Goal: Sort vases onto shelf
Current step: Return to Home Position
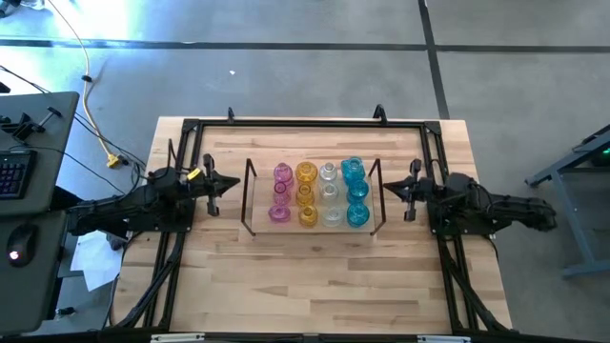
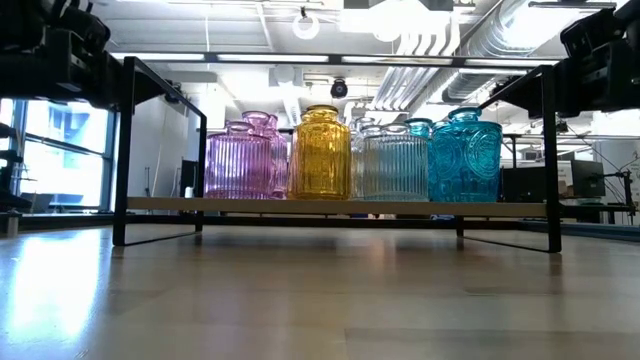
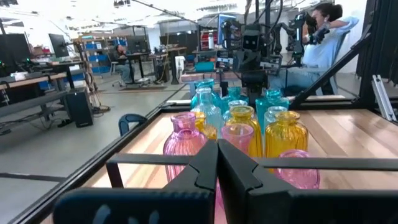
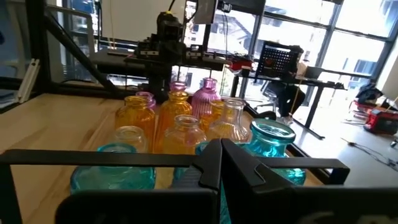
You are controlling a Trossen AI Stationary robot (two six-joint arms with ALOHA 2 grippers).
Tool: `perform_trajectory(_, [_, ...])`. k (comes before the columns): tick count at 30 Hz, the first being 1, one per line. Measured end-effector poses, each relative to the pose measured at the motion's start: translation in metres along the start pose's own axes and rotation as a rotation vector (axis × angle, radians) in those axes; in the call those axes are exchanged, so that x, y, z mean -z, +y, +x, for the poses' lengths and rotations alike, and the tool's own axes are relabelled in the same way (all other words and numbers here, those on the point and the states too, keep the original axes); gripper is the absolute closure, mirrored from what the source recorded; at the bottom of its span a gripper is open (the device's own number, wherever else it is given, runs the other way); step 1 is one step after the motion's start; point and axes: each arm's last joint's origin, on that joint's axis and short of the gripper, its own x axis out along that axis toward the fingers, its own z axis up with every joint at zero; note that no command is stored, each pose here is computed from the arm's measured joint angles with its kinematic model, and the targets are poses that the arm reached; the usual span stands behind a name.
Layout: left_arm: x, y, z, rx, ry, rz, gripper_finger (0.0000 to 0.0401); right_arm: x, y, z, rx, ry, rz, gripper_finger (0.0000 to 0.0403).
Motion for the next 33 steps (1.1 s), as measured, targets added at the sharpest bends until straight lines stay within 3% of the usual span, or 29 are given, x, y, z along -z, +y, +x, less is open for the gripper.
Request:
perform_trajectory(10, [0.003,0.0,0.0,0.003,0.026,-0.006,0.0401,-0.006,-0.004,0.0,0.035,-0.062,0.014,0.0403])
perform_trajectory(18, [0.003,0.0,0.0,0.003,0.028,-0.011,0.0401,-0.004,-0.011,-0.001,0.263,-0.017,0.018,0.0403])
perform_trajectory(33, [0.003,0.0,0.0,0.003,0.028,-0.02,0.04,0.001,-0.01,0.0,0.253,0.041,-0.051,0.0403])
